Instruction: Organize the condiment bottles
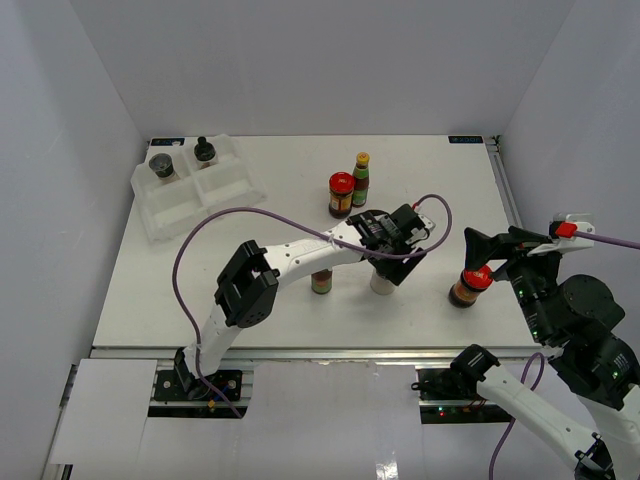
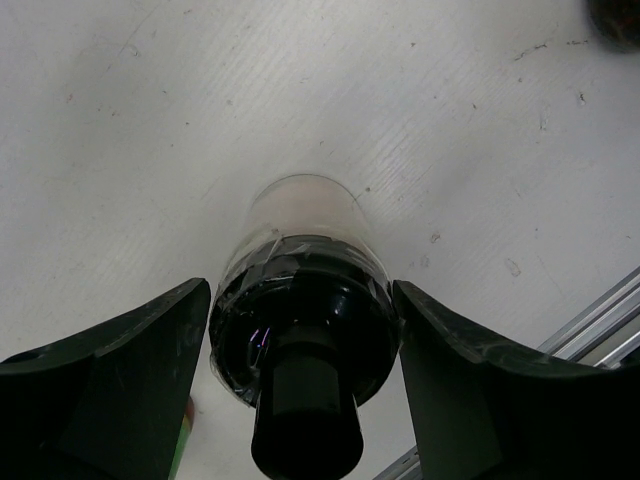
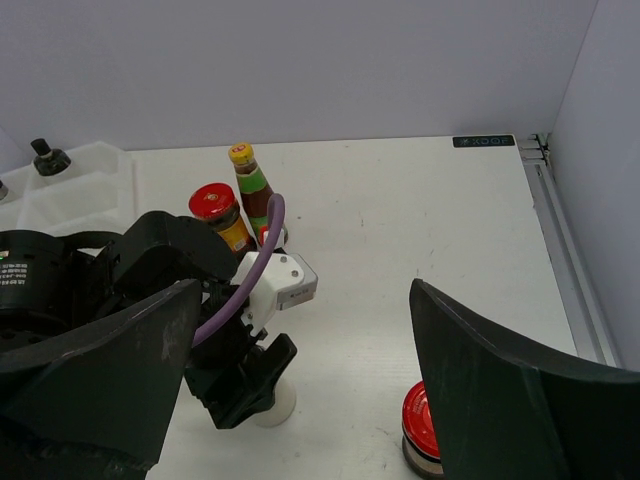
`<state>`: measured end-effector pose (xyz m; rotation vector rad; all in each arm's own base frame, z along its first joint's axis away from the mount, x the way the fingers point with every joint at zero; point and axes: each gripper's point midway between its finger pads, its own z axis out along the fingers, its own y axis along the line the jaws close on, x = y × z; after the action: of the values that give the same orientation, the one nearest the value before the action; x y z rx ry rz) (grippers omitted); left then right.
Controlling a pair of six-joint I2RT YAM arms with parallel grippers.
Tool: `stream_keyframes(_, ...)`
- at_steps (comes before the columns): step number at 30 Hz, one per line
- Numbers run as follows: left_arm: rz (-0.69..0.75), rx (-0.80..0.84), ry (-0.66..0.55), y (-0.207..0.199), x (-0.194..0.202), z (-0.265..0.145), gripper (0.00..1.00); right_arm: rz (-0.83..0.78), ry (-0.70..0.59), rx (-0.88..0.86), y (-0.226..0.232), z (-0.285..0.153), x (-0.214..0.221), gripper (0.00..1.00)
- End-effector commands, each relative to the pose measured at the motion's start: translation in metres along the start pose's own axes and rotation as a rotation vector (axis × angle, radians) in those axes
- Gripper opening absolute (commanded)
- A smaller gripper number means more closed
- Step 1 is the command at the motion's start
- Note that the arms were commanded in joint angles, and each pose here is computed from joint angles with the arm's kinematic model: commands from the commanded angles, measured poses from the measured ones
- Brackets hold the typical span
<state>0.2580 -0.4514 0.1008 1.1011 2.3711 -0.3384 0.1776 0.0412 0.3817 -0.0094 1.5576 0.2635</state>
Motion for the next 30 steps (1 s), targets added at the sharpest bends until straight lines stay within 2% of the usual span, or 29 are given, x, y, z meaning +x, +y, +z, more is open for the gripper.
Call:
stream_keyframes(1, -0.020, -0.002, -0.030, -0.002, -0.013, -0.009, 0.83, 0.018, -0.058, 0.010, -0.006, -0.008, -0.019, 0.91)
stream_keyframes(5, -0.020, -0.006, -0.036, -0.001, -0.015, -0.011, 0.76, 0.023, -0.070, 0.014, -0.008, -0.011, -0.023, 0.91)
stream_keyframes(8, -0.024, -0.010, -0.044, -0.001, -0.019, -0.014, 0.45, 0.022, -0.074, 0.011, -0.008, -0.012, -0.024, 0.91)
stream_keyframes(10, -0.038, -0.015, -0.052, 0.000, -0.024, -0.018, 0.34, 0.025, -0.078, 0.011, -0.009, -0.013, -0.026, 0.91)
stream_keyframes(11, -0.043, -0.021, -0.047, 0.001, -0.025, -0.022, 0.23, 0.024, -0.078, 0.008, -0.008, -0.013, -0.027, 0.91)
stream_keyframes(14, -0.057, -0.038, -0.066, 0.003, -0.037, -0.038, 0.04, 0.026, -0.082, 0.004, -0.008, -0.014, -0.030, 0.91)
stream_keyframes(18, -0.071, -0.127, -0.194, 0.020, -0.080, -0.086, 0.00, 0.031, -0.080, -0.013, -0.004, -0.014, -0.035, 0.91)
stream_keyframes(21, -0.090, -0.204, -0.347, 0.042, -0.116, -0.138, 0.00, 0.042, -0.078, -0.029, -0.001, -0.016, -0.039, 0.91)
stream_keyframes(25, -0.195, -0.356, -0.511, 0.106, -0.141, -0.198, 0.00, 0.056, -0.085, -0.036, -0.001, -0.019, -0.040, 0.91)
stream_keyframes(30, -0.278, -0.539, -0.616, 0.189, -0.149, -0.245, 0.00, 0.062, -0.076, -0.045, 0.000, -0.020, -0.036, 0.91)
